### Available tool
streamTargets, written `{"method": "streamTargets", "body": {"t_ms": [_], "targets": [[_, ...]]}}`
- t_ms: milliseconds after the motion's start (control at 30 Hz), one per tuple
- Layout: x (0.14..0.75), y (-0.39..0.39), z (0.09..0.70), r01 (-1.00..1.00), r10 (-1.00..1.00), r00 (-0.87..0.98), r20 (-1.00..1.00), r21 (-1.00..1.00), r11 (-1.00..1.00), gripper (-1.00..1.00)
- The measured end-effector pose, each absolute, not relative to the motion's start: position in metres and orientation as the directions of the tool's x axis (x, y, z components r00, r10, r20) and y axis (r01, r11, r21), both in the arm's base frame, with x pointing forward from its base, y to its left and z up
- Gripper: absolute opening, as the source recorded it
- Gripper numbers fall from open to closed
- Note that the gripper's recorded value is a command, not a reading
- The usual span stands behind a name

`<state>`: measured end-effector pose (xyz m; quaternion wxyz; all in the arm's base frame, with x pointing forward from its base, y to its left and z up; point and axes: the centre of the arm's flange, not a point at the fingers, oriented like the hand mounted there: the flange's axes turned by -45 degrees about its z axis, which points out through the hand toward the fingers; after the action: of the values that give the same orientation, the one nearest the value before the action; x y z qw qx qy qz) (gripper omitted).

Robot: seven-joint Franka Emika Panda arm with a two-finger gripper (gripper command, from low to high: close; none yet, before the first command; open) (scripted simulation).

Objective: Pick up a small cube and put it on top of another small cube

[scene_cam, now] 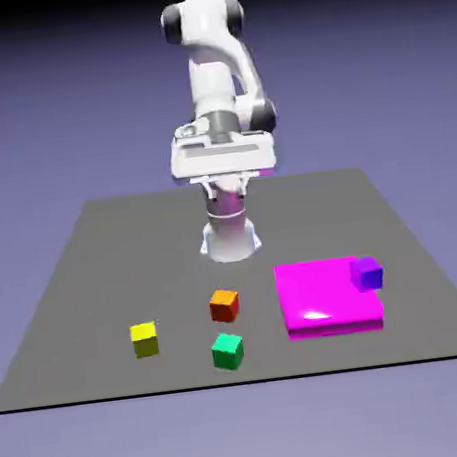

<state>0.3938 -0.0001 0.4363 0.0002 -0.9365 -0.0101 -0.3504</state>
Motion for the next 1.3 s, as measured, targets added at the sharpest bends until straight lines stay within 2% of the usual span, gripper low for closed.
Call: {"method": "streamTargets", "body": {"t_ms": [233, 467, 533, 733, 767, 833, 1100, 1167, 1233, 1300], "targets": [[0.393, -0.025, 0.310, -0.164, -0.176, 0.956, 0.237, -0.068, -0.984, 0.00], [0.349, -0.045, 0.197, -0.361, -0.351, 0.908, -0.227, -0.003, -0.933, 0.00], [0.348, -0.048, 0.195, -0.371, -0.361, 0.902, -0.236, 0.000, -0.928, 0.00], [0.339, -0.042, 0.133, -0.365, -0.355, 0.905, -0.235, -0.001, -0.931, 0.00], [0.337, -0.041, 0.126, -0.365, -0.355, 0.905, -0.236, 0.000, -0.931, -1.00], [0.337, -0.041, 0.126, -0.365, -0.355, 0.905, -0.236, 0.000, -0.931, -1.00], [0.348, -0.046, 0.195, -0.367, -0.357, 0.904, -0.236, -0.001, -0.930, -1.00], [0.371, -0.058, 0.203, -0.487, -0.475, 0.849, -0.230, 0.004, -0.873, -1.00], [0.379, -0.125, 0.212, -0.706, -0.688, 0.689, -0.227, 0.005, -0.708, -1.00], [0.395, -0.152, 0.221, -0.809, -0.789, 0.572, -0.225, 0.005, -0.588, -1.00]]}}
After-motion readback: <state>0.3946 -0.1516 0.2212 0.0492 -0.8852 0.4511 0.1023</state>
